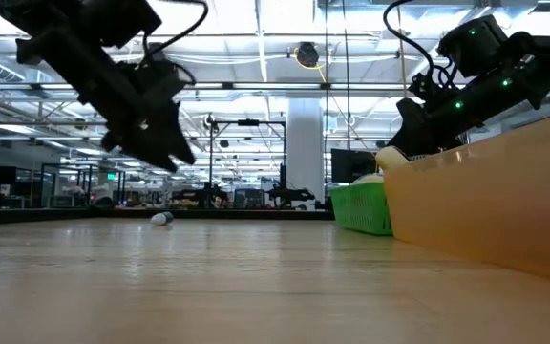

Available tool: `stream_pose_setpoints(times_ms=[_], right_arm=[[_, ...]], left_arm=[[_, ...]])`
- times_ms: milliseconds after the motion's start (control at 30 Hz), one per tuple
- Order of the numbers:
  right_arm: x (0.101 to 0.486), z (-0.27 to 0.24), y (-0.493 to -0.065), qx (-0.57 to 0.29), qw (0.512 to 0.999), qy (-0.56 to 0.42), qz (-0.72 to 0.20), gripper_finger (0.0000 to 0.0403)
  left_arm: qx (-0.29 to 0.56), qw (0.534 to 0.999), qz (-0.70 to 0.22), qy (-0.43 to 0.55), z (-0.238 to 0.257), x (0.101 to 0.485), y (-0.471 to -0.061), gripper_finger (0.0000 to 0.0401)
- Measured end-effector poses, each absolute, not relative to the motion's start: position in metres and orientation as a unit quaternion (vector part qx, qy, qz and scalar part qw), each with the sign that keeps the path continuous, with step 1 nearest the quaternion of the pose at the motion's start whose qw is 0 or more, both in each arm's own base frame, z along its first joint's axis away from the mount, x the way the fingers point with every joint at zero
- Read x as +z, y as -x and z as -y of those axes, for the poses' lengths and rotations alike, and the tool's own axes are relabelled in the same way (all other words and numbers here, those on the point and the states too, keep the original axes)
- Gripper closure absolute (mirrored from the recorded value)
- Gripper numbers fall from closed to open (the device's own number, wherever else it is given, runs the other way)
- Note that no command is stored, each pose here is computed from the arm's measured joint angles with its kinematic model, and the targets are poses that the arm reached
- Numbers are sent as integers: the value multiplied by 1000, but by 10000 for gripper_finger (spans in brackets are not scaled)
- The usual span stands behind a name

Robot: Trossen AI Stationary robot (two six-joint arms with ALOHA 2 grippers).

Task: Pick & Place Food Item
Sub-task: Put the green food coloring bottle into the blue bin

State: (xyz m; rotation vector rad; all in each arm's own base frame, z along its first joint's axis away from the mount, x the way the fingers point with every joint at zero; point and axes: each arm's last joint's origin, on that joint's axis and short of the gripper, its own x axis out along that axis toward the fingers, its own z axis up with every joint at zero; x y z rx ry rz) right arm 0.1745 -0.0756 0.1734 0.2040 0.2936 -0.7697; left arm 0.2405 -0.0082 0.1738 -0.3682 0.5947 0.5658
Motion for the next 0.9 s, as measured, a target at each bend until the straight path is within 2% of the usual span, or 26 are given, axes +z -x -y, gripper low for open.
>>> stream_pose_setpoints(times_ms=[333,900], right_arm=[[173,76,-174,-373,911,-99,-142,299],[174,74,-176,-348,921,-105,-141,302]], left_arm=[[437,812,-296,250,-9,159,-221,144],[479,770,-343,244,-27,111,-236,144]])
